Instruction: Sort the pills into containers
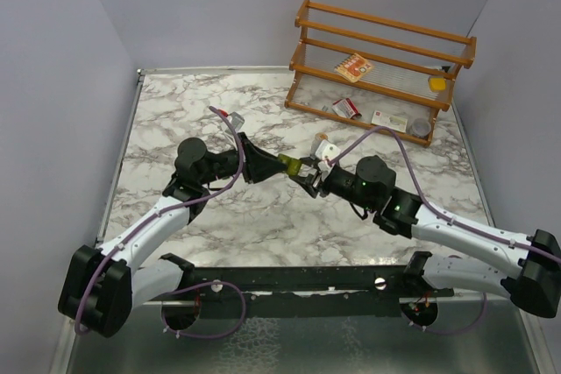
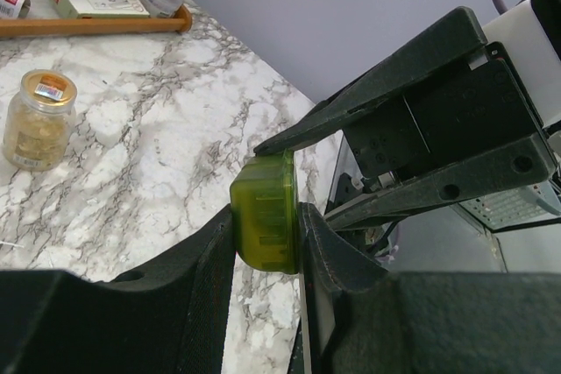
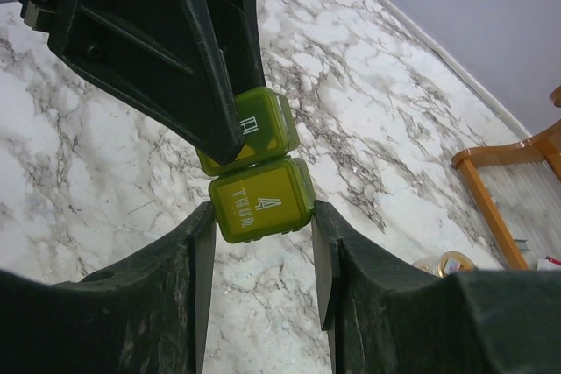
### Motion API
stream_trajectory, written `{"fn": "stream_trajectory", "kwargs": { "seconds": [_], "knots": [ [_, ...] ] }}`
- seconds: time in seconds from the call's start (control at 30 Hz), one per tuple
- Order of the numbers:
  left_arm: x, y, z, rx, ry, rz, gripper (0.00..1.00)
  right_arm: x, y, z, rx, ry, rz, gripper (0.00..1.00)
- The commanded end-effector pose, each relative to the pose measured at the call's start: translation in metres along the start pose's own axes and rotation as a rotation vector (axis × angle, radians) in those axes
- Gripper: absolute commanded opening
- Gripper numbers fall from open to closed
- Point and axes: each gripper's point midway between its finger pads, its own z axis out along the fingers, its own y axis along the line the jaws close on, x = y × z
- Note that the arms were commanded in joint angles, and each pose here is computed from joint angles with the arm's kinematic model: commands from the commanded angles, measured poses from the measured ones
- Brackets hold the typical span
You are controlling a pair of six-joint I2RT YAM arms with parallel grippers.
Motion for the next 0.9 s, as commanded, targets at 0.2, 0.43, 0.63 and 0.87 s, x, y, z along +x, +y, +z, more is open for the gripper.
{"fn": "stream_trajectory", "kwargs": {
  "seconds": [0.2,0.43,0.63,0.87],
  "knots": [
    [0.015,0.008,-0.001,-0.01,0.053,0.0,0.0,-0.063,-0.037,-0.013,0.177,-0.185,0.024,0.56],
    [0.01,0.012,0.002,-0.029,0.042,-0.018,0.0,-0.057,-0.043,-0.016,0.197,-0.117,-0.025,0.7],
    [0.003,0.011,0.004,-0.038,0.026,-0.045,0.0,-0.043,-0.027,-0.015,0.123,-0.066,-0.091,0.67],
    [0.003,0.013,0.005,-0.058,0.034,-0.075,0.0,-0.019,0.002,-0.014,0.094,0.004,-0.267,0.67]
  ]
}}
